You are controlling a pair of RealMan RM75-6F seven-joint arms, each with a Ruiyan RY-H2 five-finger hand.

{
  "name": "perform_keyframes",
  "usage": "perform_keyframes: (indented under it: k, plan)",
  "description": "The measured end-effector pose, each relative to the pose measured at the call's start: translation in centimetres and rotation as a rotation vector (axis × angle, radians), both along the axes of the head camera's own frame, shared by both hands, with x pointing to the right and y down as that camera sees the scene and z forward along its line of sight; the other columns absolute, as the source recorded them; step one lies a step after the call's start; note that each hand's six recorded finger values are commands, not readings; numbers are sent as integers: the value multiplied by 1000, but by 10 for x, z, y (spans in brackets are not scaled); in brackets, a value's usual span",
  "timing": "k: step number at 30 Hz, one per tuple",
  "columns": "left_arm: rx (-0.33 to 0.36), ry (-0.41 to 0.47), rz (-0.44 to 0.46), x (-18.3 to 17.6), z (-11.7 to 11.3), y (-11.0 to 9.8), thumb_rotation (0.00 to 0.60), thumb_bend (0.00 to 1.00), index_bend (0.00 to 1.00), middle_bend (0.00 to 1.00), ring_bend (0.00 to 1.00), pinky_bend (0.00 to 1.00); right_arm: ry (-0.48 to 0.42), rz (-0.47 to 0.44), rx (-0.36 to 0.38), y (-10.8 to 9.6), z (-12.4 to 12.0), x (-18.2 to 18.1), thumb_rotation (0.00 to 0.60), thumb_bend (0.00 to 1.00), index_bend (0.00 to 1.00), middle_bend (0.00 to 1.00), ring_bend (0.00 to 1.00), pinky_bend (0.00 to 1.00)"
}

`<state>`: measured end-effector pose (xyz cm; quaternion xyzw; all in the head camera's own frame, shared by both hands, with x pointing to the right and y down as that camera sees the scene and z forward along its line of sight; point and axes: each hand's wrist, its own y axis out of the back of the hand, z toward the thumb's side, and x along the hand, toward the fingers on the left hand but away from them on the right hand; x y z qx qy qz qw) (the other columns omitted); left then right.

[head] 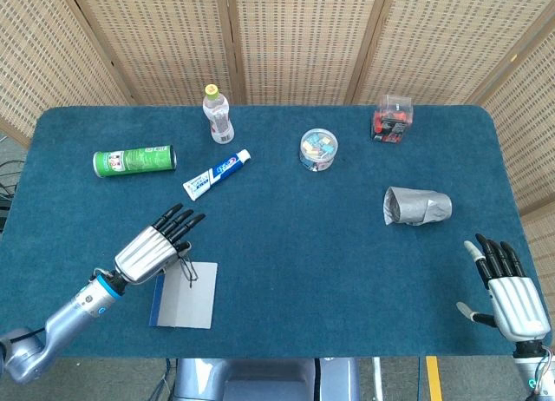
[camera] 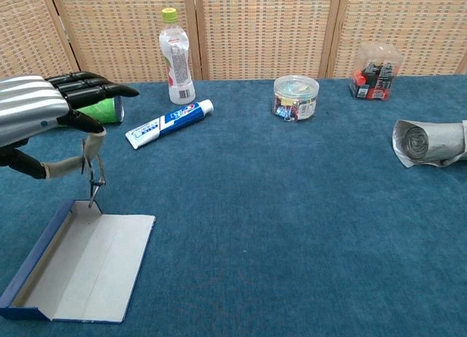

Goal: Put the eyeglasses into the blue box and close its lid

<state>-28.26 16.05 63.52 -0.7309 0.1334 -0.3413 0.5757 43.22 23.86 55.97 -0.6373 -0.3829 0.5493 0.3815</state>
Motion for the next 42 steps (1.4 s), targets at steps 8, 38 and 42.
perform_keyframes:
  k: [8, 38, 42]
  plan:
    - [73, 51, 279, 13, 13, 28, 600, 441, 616, 0, 0, 0, 2, 4, -1, 0, 0, 0, 600, 0, 0, 0, 0, 0]
    - [135, -96, 525, -12, 58, 59, 600, 438, 617, 0, 0, 0, 5, 14, -8, 0, 0, 1, 600, 0, 0, 0, 0, 0]
    - [132, -123, 534, -21, 62, 62, 600, 437, 617, 0, 0, 0, 6, 15, -7, 0, 0, 1, 600, 0, 0, 0, 0, 0]
